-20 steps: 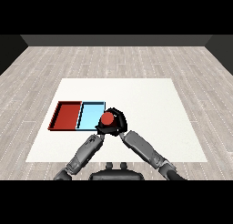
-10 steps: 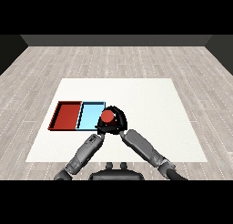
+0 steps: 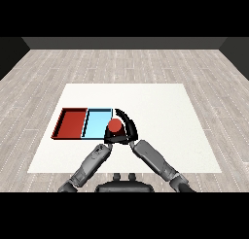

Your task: Pick the red can and put it in the red box

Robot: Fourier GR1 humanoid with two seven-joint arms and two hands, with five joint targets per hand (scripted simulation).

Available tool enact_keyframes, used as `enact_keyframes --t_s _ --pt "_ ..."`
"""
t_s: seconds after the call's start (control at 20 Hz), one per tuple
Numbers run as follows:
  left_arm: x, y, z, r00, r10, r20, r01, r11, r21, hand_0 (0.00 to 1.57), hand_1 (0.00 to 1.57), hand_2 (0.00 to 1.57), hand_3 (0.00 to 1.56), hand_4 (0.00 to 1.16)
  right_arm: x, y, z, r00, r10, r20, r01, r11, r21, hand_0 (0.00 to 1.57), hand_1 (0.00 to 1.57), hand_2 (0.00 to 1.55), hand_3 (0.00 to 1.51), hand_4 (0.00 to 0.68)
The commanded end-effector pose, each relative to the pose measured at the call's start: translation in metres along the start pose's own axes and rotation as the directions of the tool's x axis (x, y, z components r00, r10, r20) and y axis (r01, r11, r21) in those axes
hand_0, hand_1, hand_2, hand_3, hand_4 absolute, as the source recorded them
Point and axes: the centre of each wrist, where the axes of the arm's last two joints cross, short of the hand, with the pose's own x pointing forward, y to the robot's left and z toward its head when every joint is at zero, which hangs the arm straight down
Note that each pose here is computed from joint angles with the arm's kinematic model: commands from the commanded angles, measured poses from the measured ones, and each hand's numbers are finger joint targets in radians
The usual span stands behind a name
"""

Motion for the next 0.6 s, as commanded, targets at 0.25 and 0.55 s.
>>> enact_keyframes --t_s 0.25,0.55 --pt "-0.008 0.014 0.0035 0.999 0.03 -0.041 -0.027 0.997 0.066 1.57 1.57 1.57 1.51 1.14 0.021 -0.031 -0.011 0.9978 -0.006 0.066 0.012 0.9952 -0.097 0.0 0.0 0.0 0.0 0.0" --pt "-0.004 0.039 -0.0175 0.999 -0.031 -0.02 0.033 0.994 0.101 1.57 1.57 1.57 1.48 1.13 0.032 -0.082 -0.003 0.993 -0.017 0.117 0.033 0.9893 -0.142 0.0 0.0 0.0 0.0 0.0"
